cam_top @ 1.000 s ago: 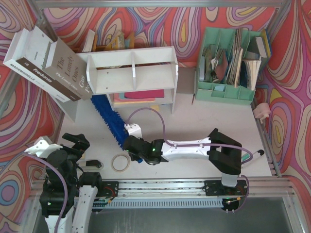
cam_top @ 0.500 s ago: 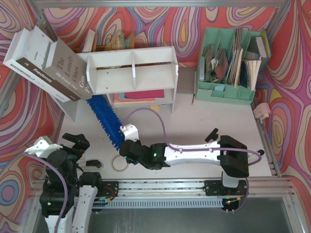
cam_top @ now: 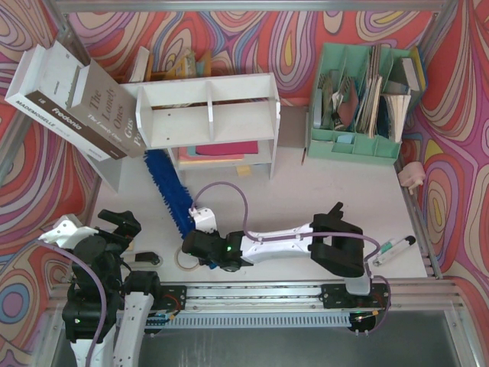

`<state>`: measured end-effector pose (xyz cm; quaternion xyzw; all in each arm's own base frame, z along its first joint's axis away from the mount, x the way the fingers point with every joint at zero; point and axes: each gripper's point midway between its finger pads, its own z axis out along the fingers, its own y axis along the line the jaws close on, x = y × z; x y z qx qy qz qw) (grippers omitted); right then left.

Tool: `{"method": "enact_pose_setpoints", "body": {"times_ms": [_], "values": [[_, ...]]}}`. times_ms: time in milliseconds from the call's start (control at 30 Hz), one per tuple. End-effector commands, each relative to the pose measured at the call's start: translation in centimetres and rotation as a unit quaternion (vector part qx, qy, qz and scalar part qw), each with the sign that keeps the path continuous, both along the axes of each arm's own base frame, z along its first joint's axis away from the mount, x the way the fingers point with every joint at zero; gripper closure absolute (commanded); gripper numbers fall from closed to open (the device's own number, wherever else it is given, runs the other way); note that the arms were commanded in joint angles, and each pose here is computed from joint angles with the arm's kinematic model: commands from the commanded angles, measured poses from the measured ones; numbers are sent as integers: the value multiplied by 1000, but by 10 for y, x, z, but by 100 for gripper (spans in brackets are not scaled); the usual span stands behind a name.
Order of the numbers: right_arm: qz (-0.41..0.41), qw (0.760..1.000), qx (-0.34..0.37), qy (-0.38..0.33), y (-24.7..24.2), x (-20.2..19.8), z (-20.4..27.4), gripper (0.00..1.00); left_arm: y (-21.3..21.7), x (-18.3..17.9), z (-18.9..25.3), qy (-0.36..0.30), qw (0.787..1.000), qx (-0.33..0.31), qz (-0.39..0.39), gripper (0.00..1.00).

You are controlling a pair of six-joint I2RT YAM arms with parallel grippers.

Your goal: Dust the bookshelf with a duster

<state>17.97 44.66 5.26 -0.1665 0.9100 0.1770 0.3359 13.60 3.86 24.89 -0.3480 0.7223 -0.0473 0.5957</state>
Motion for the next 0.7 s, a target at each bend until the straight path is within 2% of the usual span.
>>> {"method": "enact_pose_setpoints", "body": {"times_ms": [0,133,300,500,667], "values": [[-30,998,55,21,29,-1,12,100,1,-2,3,-8,1000,-2,3,2],[-54,998,35,13,30,1,9,100,1,-2,4,-9,1000,-1,2,2],[-100,992,62,-55,33,2,54,100,0,-2,4,-10,1000,-2,2,1],[-194,977,78,-49,24,10,70,100,0,-2,4,-11,1000,-2,0,2],[-229,971,59,-39,26,8,58,100,0,-2,4,-13,1000,-1,0,1]]}}
